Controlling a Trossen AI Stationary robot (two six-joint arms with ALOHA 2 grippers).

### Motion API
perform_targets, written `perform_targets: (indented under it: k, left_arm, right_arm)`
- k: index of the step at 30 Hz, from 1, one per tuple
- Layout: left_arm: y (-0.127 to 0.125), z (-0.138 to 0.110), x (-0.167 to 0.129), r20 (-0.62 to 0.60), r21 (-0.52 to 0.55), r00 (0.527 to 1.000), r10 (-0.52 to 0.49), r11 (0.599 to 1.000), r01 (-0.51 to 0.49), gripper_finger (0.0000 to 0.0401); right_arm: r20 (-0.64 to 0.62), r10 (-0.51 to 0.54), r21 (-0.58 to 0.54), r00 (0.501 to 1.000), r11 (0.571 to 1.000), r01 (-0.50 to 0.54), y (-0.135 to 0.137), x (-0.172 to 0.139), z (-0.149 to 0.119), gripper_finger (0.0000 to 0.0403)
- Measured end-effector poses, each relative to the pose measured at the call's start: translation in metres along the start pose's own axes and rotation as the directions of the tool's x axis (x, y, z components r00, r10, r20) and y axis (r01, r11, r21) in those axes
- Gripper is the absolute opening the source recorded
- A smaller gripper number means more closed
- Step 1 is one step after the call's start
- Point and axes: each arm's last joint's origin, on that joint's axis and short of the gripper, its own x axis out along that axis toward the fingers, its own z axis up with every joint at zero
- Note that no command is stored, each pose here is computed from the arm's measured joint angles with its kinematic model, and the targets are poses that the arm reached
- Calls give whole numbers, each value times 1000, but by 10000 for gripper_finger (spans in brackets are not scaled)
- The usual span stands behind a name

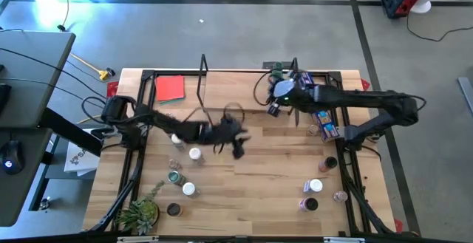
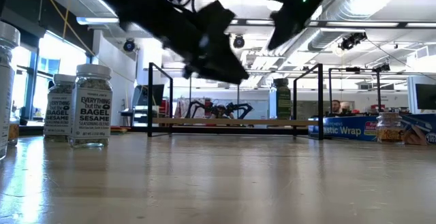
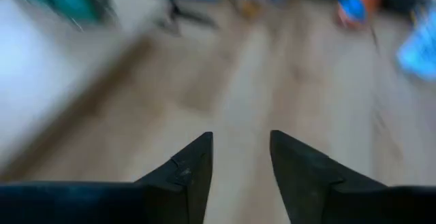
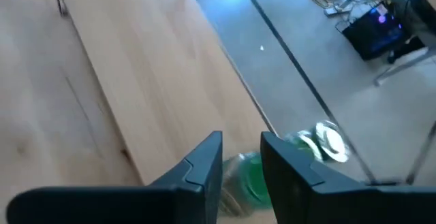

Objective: Shelf spices
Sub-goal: Put the top green seasoning bottle on the shelf aligned with the other green seasoning bottle

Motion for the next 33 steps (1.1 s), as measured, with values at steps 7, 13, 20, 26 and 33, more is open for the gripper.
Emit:
perform_targets:
  k: [7, 13, 20, 26, 33]
  left_arm:
    - [74, 31, 30, 225, -73, 966, 126, 991, -112, 23]
    - [106, 44, 61, 262, -75, 959, 103, 993, -87, 7]
    - [113, 52, 102, 185, -65, 965, 188, 982, -179, 1]
    - [121, 52, 134, 135, -80, 964, 230, 972, -220, 1]
    - [133, 52, 139, 118, -89, 959, 259, 964, -249, 0]
  right_arm:
    - [84, 67, 212, 994, 974, -83, -15, -63, -11, 86]
    - [142, 98, 286, 985, 948, -136, -5, -90, -28, 86]
    - [152, 89, 280, 984, 951, -130, 9, -97, -35, 86]
    - [160, 108, 270, 981, 951, -149, 13, -100, -36, 86]
    - [162, 113, 269, 980, 951, -154, 13, -101, -36, 86]
